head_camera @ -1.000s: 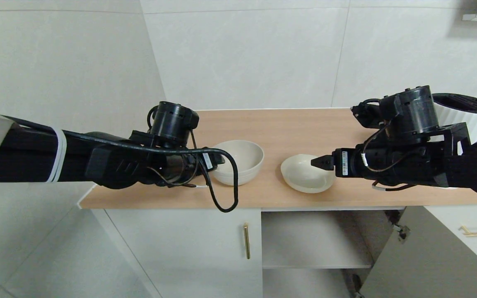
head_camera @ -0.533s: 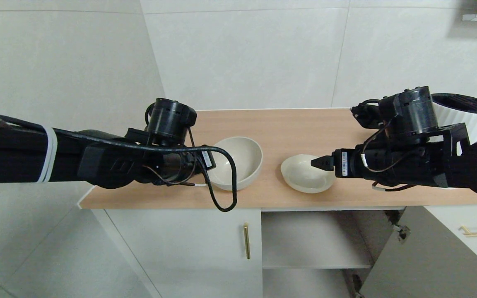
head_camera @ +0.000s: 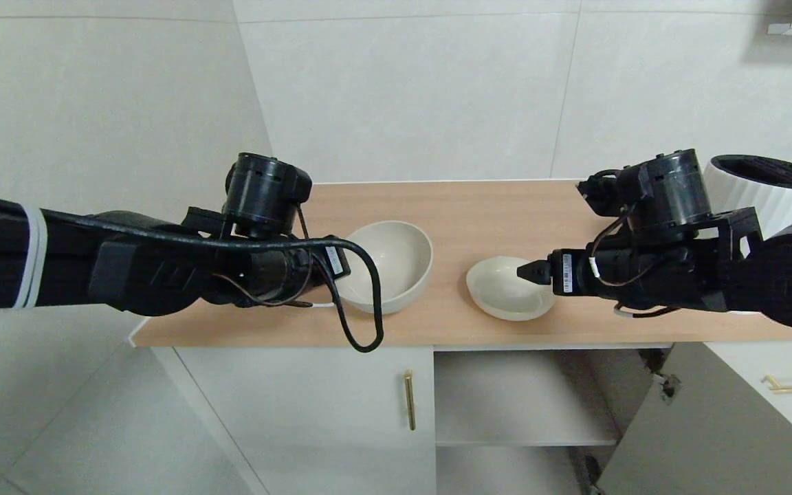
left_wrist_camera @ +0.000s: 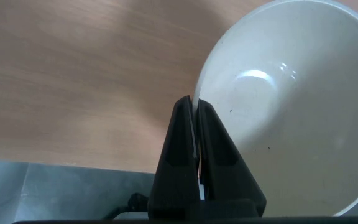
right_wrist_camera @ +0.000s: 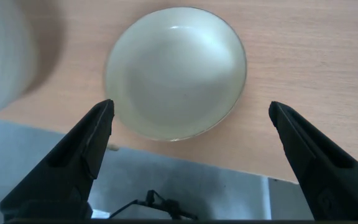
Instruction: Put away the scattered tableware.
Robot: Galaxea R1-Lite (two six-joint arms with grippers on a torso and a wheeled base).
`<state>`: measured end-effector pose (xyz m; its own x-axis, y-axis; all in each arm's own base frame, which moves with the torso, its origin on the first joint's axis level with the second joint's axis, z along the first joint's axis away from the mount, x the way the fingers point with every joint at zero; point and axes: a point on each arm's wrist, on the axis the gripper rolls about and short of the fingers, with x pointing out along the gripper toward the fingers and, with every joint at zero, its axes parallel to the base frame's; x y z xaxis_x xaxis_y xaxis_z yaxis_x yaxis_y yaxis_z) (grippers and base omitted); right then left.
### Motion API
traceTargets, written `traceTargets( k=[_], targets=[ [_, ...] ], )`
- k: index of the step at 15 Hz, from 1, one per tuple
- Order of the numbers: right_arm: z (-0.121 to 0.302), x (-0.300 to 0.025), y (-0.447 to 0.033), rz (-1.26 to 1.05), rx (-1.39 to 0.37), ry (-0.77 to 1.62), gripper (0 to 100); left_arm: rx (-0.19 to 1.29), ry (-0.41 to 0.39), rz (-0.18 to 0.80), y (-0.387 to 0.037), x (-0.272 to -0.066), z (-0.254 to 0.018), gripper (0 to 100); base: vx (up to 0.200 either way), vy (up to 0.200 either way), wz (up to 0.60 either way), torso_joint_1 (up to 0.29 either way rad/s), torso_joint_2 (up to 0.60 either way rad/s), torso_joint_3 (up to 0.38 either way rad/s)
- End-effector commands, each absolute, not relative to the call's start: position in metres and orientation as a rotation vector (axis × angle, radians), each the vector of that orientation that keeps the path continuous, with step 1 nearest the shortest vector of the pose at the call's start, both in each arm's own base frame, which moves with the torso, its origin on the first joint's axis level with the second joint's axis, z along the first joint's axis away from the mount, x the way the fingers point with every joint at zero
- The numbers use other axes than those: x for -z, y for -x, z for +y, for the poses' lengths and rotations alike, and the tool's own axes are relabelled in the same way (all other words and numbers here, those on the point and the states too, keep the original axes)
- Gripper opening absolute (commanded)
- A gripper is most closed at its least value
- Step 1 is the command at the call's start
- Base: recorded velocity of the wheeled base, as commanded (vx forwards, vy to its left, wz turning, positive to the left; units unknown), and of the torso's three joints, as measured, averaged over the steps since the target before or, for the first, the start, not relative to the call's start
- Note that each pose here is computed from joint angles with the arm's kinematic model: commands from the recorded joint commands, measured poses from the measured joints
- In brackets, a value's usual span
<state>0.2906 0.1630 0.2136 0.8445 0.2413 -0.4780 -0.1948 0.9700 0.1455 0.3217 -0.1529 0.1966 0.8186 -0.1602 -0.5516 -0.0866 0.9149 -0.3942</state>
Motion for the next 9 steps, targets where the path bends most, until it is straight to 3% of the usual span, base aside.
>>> traceTargets(
  k=[1, 9],
  targets=[
    [0.170, -0.198, -0.305, 0.538, -0.168, -0.063, 100, 0.060, 0.423, 0.615, -0.314, -0.202, -0.149, 0, 0.000, 0.000, 0.00, 0.000, 0.00, 0.000],
    [0.168, -0.167, -0.339, 0.580, -0.037, -0.039, 100, 0.082, 0.404, 0.624, -0.309, -0.202, -0.147, 0, 0.000, 0.000, 0.00, 0.000, 0.00, 0.000]
  ],
)
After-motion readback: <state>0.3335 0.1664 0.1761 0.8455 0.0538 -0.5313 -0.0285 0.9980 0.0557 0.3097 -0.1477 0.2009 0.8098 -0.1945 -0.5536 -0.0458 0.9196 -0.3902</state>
